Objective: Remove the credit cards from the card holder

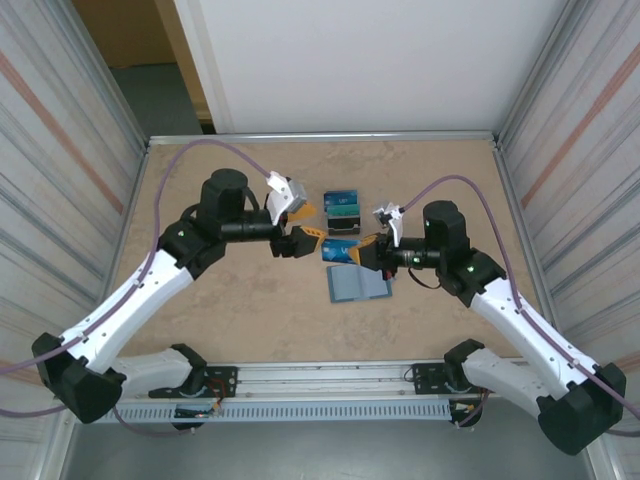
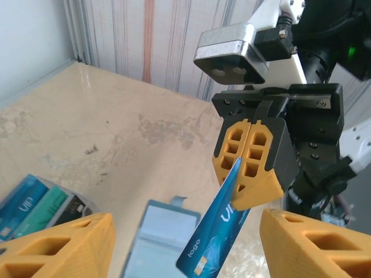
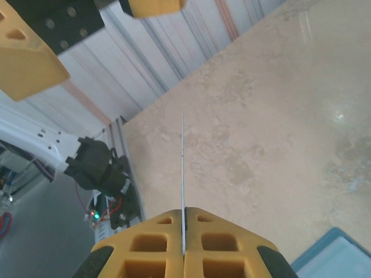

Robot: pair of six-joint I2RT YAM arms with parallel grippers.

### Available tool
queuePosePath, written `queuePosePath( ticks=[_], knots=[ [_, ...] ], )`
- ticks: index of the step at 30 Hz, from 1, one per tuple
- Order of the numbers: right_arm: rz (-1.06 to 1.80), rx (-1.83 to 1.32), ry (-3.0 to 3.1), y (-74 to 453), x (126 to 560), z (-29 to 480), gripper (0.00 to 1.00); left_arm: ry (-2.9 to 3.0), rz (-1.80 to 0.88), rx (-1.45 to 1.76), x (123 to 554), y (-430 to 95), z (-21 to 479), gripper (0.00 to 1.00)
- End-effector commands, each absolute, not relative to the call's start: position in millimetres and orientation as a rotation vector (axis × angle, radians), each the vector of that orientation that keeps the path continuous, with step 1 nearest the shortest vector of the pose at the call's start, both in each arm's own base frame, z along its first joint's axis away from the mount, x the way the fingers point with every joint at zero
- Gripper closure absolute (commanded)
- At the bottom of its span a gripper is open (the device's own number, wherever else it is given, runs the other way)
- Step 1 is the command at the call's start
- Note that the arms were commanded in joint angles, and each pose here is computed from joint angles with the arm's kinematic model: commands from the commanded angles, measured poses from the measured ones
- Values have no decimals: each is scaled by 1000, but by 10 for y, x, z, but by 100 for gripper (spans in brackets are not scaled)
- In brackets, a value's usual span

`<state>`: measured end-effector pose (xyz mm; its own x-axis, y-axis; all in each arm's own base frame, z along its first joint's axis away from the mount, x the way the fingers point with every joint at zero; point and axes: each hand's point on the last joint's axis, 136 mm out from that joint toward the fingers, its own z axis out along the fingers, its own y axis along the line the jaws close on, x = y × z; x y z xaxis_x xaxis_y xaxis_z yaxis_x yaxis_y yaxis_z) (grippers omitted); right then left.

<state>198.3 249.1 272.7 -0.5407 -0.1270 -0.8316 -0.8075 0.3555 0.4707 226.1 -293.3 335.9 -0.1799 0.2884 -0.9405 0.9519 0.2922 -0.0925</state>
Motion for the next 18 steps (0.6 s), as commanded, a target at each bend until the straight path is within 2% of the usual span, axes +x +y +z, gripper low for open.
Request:
queuePosePath(
  ticks=[1, 7, 13, 18],
  knots=[
    [1186, -863, 1896, 2461, 1902, 2794, 100, 1724, -834, 1336, 2188, -2915, 3111, 32],
    [1205, -892, 1900, 2479, 1868, 2782, 100, 1723, -802, 1508, 2155, -3074, 3005, 32],
    [1235, -922, 1909, 2521, 1848, 2753, 100, 1697, -887, 1608, 2109, -3201, 2902, 34],
    [1243, -942, 1916, 2545, 1846, 2741, 100, 1702, -939, 1682, 2064, -3241, 2796, 40]
  ],
)
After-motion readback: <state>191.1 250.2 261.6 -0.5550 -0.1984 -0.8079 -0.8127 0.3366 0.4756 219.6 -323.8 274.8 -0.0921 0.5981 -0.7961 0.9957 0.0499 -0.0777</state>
